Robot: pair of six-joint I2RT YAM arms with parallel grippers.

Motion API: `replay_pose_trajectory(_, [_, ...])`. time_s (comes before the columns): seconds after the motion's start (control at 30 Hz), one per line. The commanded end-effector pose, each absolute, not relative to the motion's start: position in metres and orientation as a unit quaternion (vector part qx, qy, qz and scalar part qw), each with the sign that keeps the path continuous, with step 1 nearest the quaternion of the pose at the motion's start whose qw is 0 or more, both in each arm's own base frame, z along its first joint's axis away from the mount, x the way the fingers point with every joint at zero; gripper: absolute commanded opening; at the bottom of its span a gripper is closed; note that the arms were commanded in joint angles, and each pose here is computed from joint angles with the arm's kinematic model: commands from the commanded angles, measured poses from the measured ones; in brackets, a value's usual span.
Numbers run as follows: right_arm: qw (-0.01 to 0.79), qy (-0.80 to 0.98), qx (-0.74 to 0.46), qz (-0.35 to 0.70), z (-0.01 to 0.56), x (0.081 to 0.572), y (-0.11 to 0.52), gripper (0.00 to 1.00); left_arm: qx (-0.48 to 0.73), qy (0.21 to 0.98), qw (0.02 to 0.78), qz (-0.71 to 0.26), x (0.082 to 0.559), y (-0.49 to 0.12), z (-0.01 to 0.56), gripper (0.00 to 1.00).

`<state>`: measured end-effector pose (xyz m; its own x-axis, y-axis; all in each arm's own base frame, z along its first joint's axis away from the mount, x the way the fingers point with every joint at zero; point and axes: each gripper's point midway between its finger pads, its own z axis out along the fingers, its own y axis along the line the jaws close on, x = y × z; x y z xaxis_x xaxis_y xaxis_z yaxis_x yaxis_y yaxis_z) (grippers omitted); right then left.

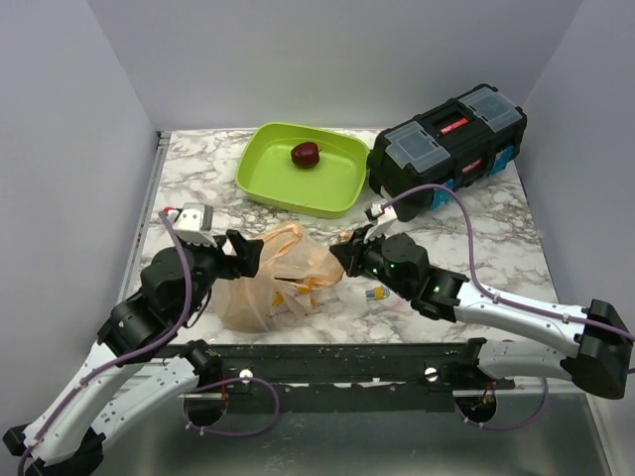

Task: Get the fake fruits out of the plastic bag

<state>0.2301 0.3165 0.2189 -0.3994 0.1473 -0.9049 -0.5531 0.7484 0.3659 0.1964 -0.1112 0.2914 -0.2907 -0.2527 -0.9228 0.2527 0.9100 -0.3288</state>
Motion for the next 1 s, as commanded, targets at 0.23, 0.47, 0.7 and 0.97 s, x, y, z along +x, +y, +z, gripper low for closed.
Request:
replay_pose_trajectory(0.23, [0.53, 0.763, -0.14, 0.342, 0.222, 0.224, 0.316, 0.01, 0.167, 0.835, 0.472, -0.226, 0.195, -0.176, 0.296, 0.95])
replay_pose_trajectory(0.47, [0.534, 0.762, -0.139, 0.34, 0.223, 0.224, 0.313, 0.01, 0.146, 0.859, 0.478, -0.113, 0.218, -0.175, 0.292, 0.99])
replay_pose_trajectory(0.7, [0.533, 0.761, -0.134, 0.344, 0.222, 0.222, 0.309, 0.01, 0.171, 0.873, 0.454, 0.054, 0.237, -0.176, 0.266, 0.99])
replay_pose_trajectory(0.97, [0.538, 0.762, -0.128, 0.337, 0.22, 0.222, 0.302, 0.01, 0.136, 0.877, 0.44, 0.134, 0.243, -0.162, 0.256, 0.71])
